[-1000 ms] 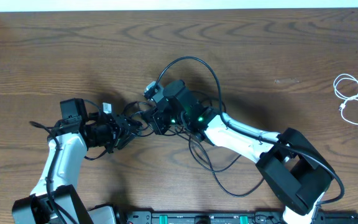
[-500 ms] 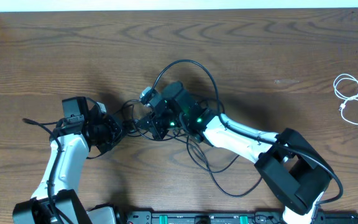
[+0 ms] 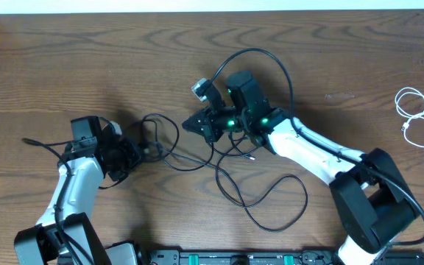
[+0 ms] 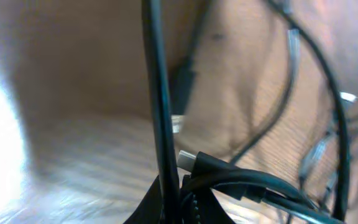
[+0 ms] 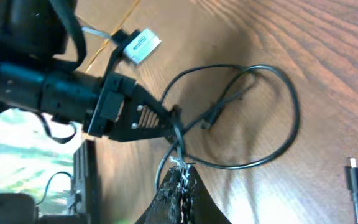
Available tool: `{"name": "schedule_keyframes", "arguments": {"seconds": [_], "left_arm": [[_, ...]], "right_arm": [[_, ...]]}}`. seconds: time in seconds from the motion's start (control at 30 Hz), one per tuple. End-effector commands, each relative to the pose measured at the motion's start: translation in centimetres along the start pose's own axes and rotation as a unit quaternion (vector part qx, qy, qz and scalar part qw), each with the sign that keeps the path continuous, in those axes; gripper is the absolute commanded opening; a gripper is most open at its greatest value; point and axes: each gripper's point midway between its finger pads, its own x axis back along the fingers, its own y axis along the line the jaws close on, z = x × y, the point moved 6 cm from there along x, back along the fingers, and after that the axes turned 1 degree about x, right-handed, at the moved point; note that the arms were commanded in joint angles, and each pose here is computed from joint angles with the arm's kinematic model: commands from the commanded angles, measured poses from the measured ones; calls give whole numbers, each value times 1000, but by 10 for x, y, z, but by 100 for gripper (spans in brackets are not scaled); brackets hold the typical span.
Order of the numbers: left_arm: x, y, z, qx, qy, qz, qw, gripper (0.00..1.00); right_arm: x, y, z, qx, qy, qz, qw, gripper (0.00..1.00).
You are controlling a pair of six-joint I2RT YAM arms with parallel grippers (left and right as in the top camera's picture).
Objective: Untangle cables
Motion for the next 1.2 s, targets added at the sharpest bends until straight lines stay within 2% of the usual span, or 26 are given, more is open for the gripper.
{"name": "schedule_keyframes", "arguments": {"seconds": [0.0, 0.03, 0.07, 0.23, 0.37, 0.53, 0.7, 0.77, 0.87, 0.9, 0.93, 1.07, 1.17], "left_arm": [[1, -23, 11, -94, 36, 116, 988, 8], [2, -27, 12, -103, 39, 132, 985, 8], [3, -30, 14, -112, 43, 147, 982, 8], [9, -44, 21, -155, 58, 219, 962, 8], [6, -50, 27, -168, 68, 222, 958, 8], [2, -58, 34, -187, 79, 225, 953, 8], [2, -59, 34, -188, 80, 227, 952, 8], [4, -62, 36, -199, 81, 244, 946, 8], [6, -65, 37, -207, 83, 261, 939, 8], [6, -65, 38, -208, 83, 262, 939, 9], [6, -65, 37, -208, 83, 262, 939, 8], [6, -65, 37, -208, 83, 261, 939, 8], [6, -65, 37, -208, 82, 260, 939, 8]], "right_arm": [[-1, 23, 0, 42, 8, -29, 999, 14], [-2, 23, 2, 52, 11, -26, 998, 33], [-3, 21, 4, 59, 15, -16, 998, 38], [-4, 14, 10, 90, 27, 13, 996, 40], [-6, 14, 10, 107, 26, 22, 994, 44], [-11, 6, 10, 172, 27, 88, 981, 53], [-16, 5, 19, 212, 49, 115, 969, 55], [-16, 5, 23, 212, 60, 115, 969, 53], [-15, 3, 28, 211, 74, 116, 968, 43], [-14, 3, 29, 210, 77, 117, 968, 39], [-14, 2, 30, 208, 79, 117, 968, 29], [-9, 0, 26, 204, 72, 109, 970, 2], [3, 14, 15, 205, 47, 34, 977, 1]]}}
